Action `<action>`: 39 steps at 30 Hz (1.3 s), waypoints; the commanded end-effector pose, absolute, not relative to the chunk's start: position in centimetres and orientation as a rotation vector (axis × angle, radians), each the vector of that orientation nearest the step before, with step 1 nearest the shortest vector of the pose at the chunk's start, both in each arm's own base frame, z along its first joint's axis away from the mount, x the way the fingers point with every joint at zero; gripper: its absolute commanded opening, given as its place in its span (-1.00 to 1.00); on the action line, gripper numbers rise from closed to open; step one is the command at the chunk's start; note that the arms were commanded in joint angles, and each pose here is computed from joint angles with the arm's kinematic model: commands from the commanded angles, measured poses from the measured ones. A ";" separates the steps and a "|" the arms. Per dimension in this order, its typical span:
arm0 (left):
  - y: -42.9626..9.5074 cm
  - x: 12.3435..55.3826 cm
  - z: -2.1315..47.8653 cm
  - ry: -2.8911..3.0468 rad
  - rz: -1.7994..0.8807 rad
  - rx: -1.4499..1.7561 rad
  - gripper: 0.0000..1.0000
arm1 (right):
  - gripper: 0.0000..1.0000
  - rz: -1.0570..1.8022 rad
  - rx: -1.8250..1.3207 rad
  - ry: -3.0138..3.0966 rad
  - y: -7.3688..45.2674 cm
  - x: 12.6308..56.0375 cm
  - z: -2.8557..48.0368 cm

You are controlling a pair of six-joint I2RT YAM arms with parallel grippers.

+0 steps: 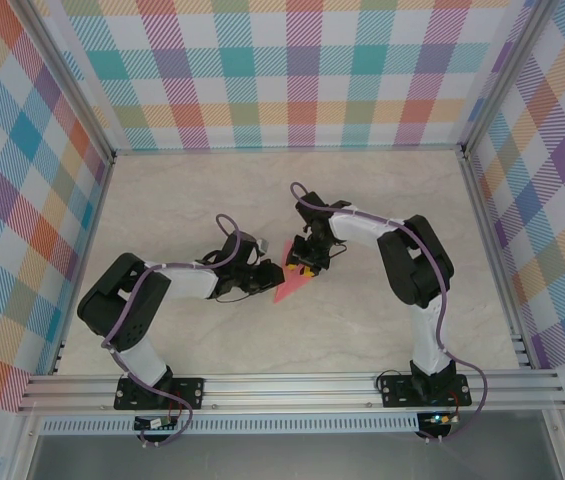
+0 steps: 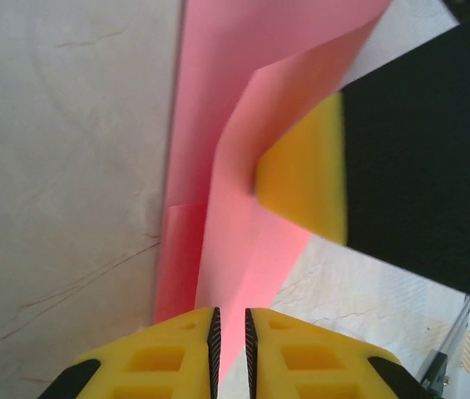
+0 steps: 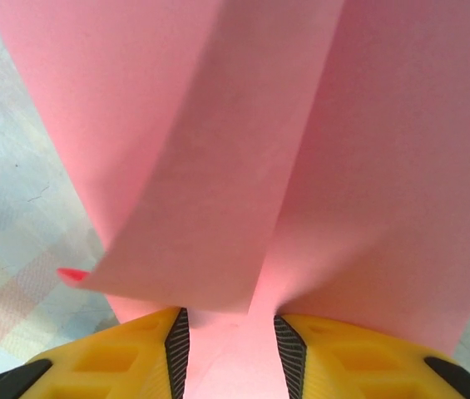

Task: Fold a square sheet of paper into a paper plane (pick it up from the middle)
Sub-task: Fourth fold the wing at the center of the table.

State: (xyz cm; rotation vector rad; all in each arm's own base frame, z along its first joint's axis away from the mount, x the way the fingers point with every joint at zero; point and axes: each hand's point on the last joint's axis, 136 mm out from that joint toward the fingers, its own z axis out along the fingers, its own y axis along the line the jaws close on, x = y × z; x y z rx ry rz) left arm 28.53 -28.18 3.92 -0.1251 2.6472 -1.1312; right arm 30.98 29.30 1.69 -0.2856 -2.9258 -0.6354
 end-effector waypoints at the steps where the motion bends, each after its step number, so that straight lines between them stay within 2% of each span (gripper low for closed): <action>1: -29.5 29.0 6.4 2.584 -1.210 -0.076 -0.62 | -0.23 -0.349 -0.298 -2.924 26.0 29.5 -3.6; 15: -29.8 29.3 4.9 2.616 -1.199 -0.087 -0.63 | -0.14 -0.347 -0.298 -2.908 26.1 29.4 -4.0; 24: -28.7 29.3 3.3 2.666 -1.093 -0.119 -0.73 | -0.13 -0.343 -0.300 -2.903 26.0 29.2 -4.1; 39: -28.1 29.0 2.1 2.702 -1.044 -0.141 -0.76 | -0.13 -0.336 -0.297 -2.903 25.9 29.2 -4.1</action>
